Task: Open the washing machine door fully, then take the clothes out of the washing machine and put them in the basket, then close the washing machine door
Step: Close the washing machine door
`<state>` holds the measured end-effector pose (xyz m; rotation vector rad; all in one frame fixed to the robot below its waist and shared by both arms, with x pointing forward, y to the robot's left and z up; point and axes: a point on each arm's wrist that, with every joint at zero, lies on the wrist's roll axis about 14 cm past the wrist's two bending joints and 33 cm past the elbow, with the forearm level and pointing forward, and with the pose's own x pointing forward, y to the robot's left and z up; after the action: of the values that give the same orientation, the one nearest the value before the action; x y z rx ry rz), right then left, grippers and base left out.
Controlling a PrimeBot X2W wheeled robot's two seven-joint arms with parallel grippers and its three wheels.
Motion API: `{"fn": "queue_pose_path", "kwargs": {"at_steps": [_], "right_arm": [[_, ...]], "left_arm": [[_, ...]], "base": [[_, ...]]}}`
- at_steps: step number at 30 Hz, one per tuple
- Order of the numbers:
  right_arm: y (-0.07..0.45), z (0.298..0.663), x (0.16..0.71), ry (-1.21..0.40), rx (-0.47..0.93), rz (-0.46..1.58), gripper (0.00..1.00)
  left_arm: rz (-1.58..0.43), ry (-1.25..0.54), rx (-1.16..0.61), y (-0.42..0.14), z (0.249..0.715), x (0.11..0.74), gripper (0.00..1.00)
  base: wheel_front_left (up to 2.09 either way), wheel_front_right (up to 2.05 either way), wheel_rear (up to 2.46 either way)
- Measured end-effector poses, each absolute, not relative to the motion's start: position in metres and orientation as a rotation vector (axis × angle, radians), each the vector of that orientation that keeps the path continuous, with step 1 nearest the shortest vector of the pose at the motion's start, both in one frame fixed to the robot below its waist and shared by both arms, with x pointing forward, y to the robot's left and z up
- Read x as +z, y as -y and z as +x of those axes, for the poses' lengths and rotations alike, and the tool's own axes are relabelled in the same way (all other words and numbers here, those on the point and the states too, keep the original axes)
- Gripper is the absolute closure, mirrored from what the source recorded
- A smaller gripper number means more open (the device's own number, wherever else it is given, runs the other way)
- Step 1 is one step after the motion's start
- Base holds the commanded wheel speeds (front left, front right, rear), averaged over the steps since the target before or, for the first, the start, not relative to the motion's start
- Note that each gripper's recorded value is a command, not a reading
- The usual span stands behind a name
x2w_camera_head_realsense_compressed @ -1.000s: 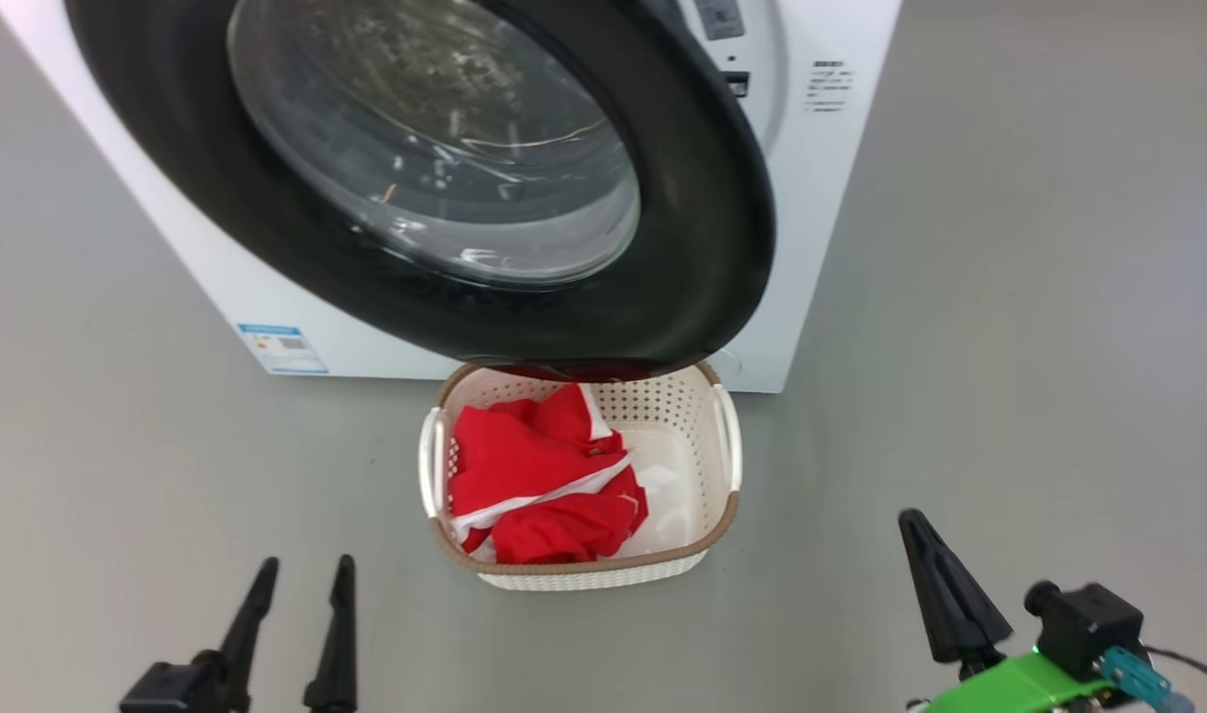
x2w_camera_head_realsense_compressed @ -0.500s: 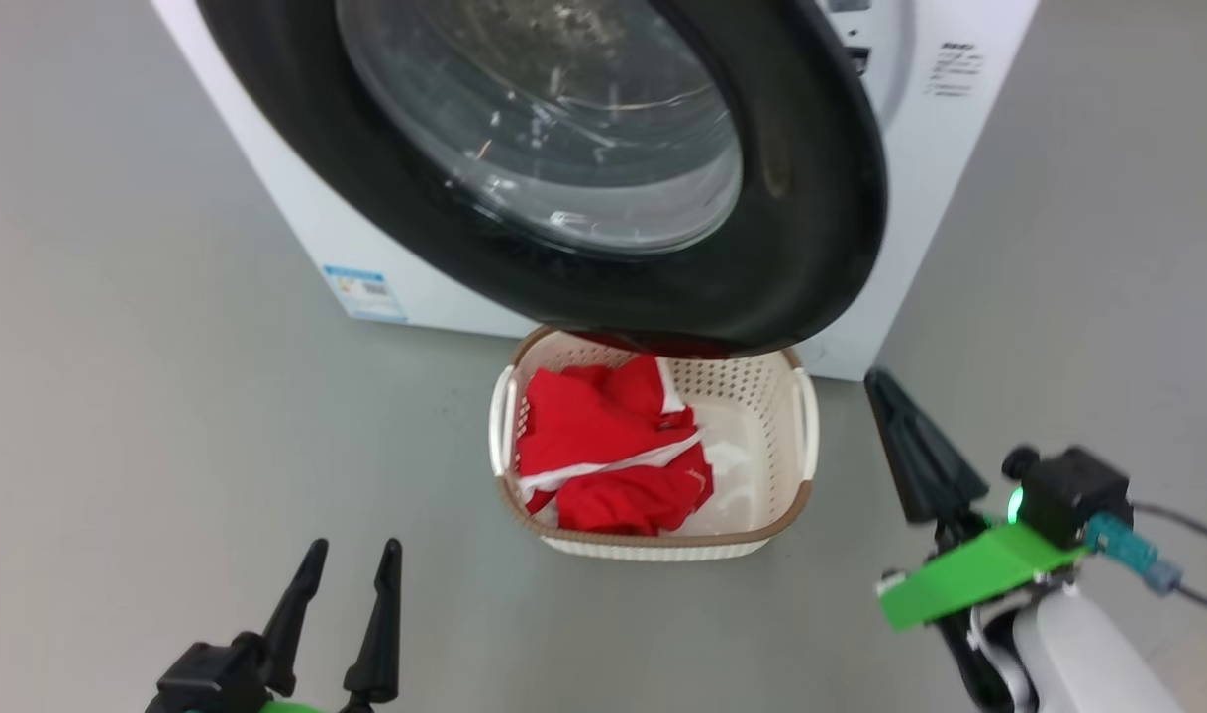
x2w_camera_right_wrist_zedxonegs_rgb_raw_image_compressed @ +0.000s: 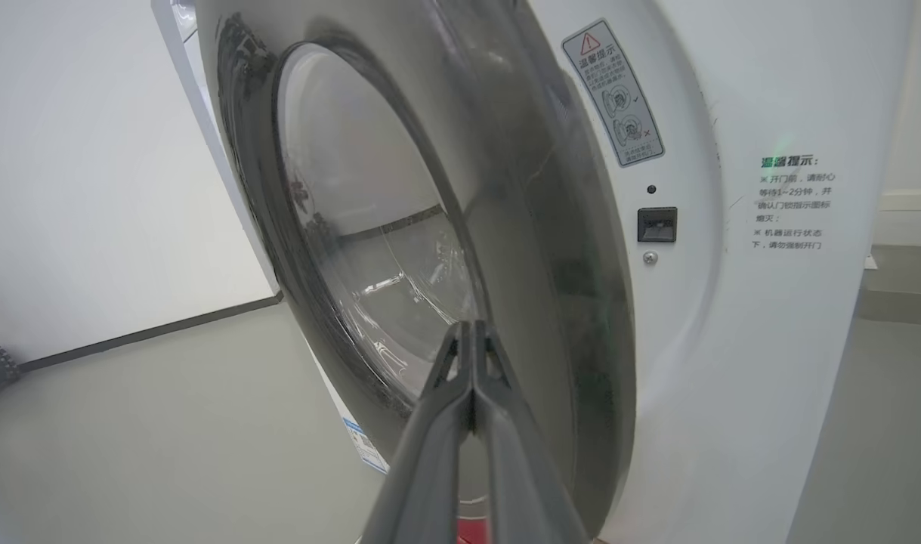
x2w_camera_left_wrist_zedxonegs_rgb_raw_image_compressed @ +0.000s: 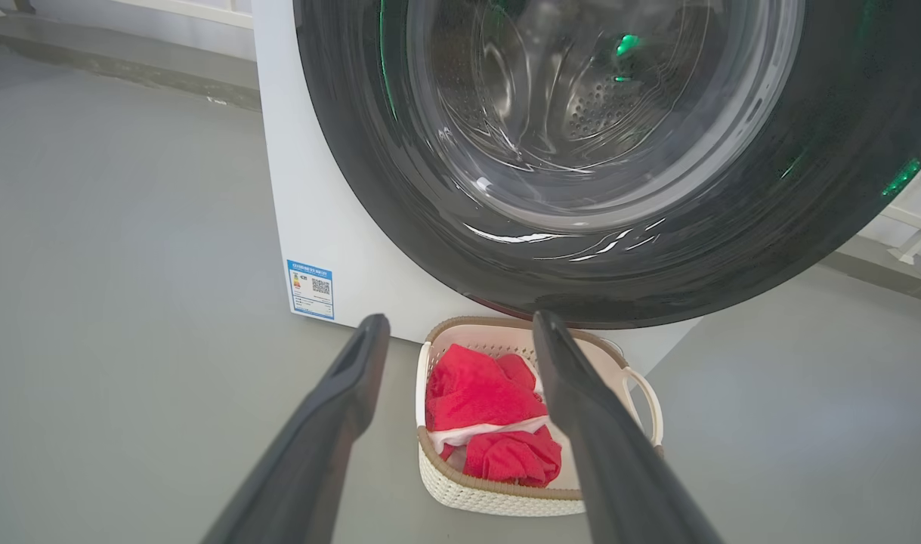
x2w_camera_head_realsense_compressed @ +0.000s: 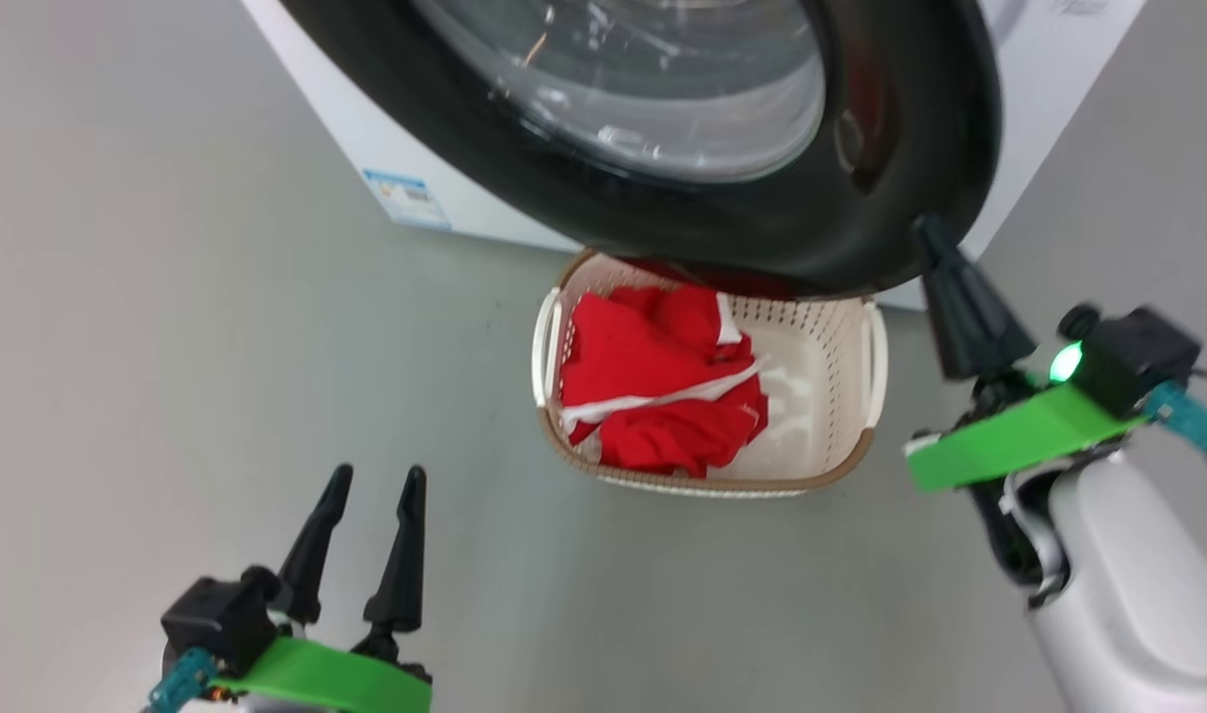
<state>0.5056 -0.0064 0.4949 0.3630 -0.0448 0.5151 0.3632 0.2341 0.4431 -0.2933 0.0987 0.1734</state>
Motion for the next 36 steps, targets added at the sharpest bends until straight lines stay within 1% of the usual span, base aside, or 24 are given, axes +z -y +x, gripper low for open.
{"fn": "queue_pose_path", "kwargs": {"at_steps": [6, 20, 30, 36], "right_arm": [[0.007, 0.532, 0.486, 0.053, 0.496, 0.382, 1.0], [0.013, 0.58, 0.469, 0.084, 0.441, 0.437, 1.0], [0.018, 0.615, 0.47, 0.142, 0.406, 0.472, 1.0], [0.021, 0.628, 0.478, 0.18, 0.389, 0.494, 1.0]], "left_arm": [[-0.296, -0.11, 0.175, -0.236, 0.378, 0.438, 0.0], [-0.297, -0.141, 0.175, -0.237, 0.402, 0.422, 0.0], [-0.3, -0.174, 0.179, -0.238, 0.41, 0.408, 0.0], [-0.299, -0.168, 0.183, -0.24, 0.415, 0.408, 0.0]], "base": [[0.0, 0.0, 0.0], [0.0, 0.0, 0.0], [0.0, 0.0, 0.0], [0.0, 0.0, 0.0]]}}
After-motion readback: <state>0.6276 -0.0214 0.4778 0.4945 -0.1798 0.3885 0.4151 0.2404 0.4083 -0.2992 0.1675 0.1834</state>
